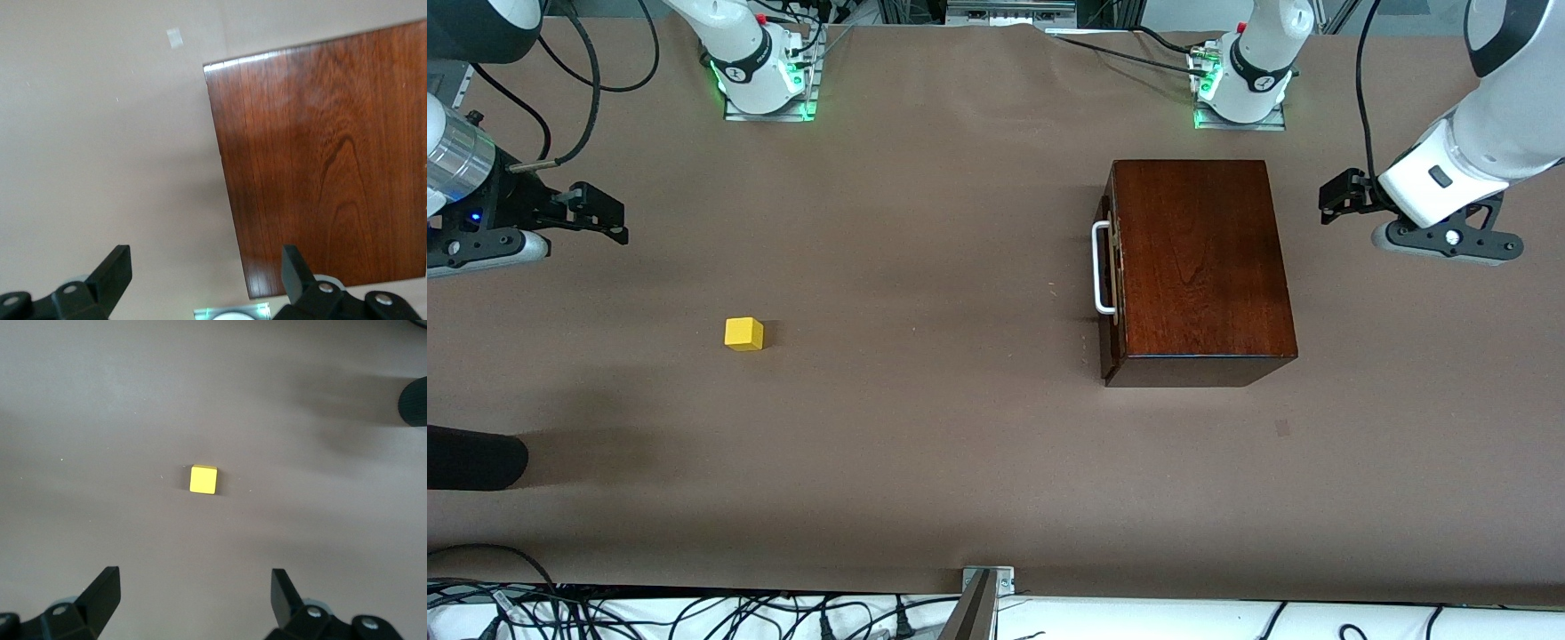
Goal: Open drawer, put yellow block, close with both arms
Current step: 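Move the left gripper to the white drawer handle of the box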
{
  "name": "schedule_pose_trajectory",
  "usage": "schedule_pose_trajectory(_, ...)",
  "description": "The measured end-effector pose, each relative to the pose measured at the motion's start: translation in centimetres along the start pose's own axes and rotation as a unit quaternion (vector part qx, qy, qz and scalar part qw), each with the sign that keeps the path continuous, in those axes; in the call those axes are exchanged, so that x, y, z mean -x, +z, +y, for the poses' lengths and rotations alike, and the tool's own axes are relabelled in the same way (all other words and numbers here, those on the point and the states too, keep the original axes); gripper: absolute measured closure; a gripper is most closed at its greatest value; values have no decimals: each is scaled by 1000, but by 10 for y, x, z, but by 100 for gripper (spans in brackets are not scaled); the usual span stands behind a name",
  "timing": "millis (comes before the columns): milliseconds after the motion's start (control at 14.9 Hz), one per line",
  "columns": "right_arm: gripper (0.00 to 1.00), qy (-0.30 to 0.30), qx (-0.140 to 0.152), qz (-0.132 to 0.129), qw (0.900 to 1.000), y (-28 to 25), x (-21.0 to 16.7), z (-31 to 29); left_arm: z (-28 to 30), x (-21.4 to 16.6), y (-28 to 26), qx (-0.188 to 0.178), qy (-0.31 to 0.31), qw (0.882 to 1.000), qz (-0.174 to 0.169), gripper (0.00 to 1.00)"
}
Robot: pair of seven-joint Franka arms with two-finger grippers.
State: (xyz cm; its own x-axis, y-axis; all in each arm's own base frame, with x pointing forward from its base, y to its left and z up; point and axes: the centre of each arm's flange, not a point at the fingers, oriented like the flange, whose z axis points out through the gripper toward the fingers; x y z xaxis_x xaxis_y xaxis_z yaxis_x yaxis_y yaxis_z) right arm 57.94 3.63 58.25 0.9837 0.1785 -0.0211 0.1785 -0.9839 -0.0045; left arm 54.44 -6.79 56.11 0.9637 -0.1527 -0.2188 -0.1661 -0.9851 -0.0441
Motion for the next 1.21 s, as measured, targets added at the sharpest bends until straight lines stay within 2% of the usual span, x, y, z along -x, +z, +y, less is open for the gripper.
schedule_pose_trajectory(134,0,0,0,0,1000,0,0,0,9,6,6,8,8,999,-32,0)
schedule_pose_trajectory(335,0,0,0,0,1000,0,0,0,42,2,13,25,30,998,-44,0)
schedule_pose_trajectory(805,0,0,0,1,1000,-1,0,0,197,-53,48,30,101,994,-24,0)
schedule_pose_trajectory(1006,0,0,0,1,1000,-1,0,0,250,-71,77,38,69,997,-9,0)
schedule_pose_trajectory(1207,0,0,0,1,1000,-1,0,0,303,-73,102,41,40,998,-1,0)
